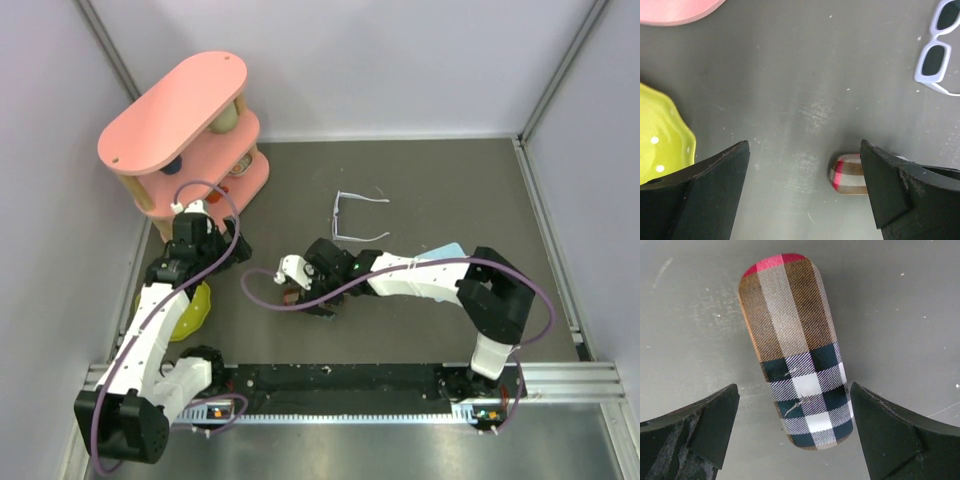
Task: Organize the sunglasses
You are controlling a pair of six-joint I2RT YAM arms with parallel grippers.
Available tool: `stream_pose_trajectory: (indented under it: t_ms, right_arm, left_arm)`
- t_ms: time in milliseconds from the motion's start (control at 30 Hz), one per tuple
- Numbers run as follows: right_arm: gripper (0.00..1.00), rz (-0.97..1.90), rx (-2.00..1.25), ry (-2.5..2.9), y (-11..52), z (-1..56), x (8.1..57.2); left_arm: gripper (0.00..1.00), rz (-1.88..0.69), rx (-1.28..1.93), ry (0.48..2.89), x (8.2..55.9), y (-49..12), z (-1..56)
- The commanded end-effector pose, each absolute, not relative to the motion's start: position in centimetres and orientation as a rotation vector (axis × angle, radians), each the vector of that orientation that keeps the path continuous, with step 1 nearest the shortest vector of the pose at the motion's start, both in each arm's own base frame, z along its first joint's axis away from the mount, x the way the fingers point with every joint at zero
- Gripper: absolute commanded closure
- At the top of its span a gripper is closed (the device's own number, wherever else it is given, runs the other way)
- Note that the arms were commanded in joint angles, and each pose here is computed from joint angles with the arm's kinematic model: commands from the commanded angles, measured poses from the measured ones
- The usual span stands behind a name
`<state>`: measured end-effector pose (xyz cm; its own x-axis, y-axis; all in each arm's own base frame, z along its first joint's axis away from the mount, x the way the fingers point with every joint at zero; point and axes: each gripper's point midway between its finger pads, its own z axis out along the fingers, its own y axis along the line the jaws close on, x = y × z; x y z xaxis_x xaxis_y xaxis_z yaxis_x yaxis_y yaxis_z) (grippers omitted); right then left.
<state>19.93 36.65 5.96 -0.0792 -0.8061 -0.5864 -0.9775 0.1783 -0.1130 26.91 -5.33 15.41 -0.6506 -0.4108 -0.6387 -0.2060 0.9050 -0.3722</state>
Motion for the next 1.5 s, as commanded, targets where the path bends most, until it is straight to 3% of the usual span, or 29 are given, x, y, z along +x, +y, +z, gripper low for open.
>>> stream_pose_trajectory:
  t_ms: [0, 300, 467, 700, 800, 1133, 1267, 1467]
  right_arm:
    - [0.08, 0.355, -1.700, 1.843, 37.8, 6.6, 21.5]
    - [0.11, 0.280, -1.739, 1.856, 37.6, 3.7, 22.3]
    - [0.32, 0.267, -1.711, 1.895, 37.7, 3.0, 22.5]
    - [0.74, 0.281, -1.616, 1.923, 36.9, 4.3, 22.4]
    - [0.84, 0.326, -1.534, 1.950, 36.8, 5.8, 22.6]
    - [0.91, 0.787, -1.045, 2.012, 37.0, 18.9, 25.8]
    - [0.92, 0.946, -0.928, 1.973, 36.5, 24.0, 26.2]
    - [0.98, 1.171, -0.878, 1.861, 36.3, 31.2, 25.0]
  left_arm:
    - [0.04, -0.246, -0.515, 2.348, 26.1, -4.0, 13.8]
    - [0.04, -0.101, -0.599, 2.391, 25.1, -1.9, 12.0]
    - [0.04, -0.059, -0.649, 2.412, 24.8, -1.0, 11.4]
    - [0.04, -0.140, -0.685, 2.414, 25.1, -1.4, 11.4]
    - [0.05, -0.188, -0.677, 2.417, 25.3, -1.9, 11.5]
    - [0.06, -0.481, -0.552, 2.333, 27.3, -5.5, 15.3]
    - [0.07, -0.781, -0.280, 2.237, 28.1, -9.8, 20.5]
    - [0.06, -1.030, 0.027, 1.951, 27.7, -13.3, 30.2]
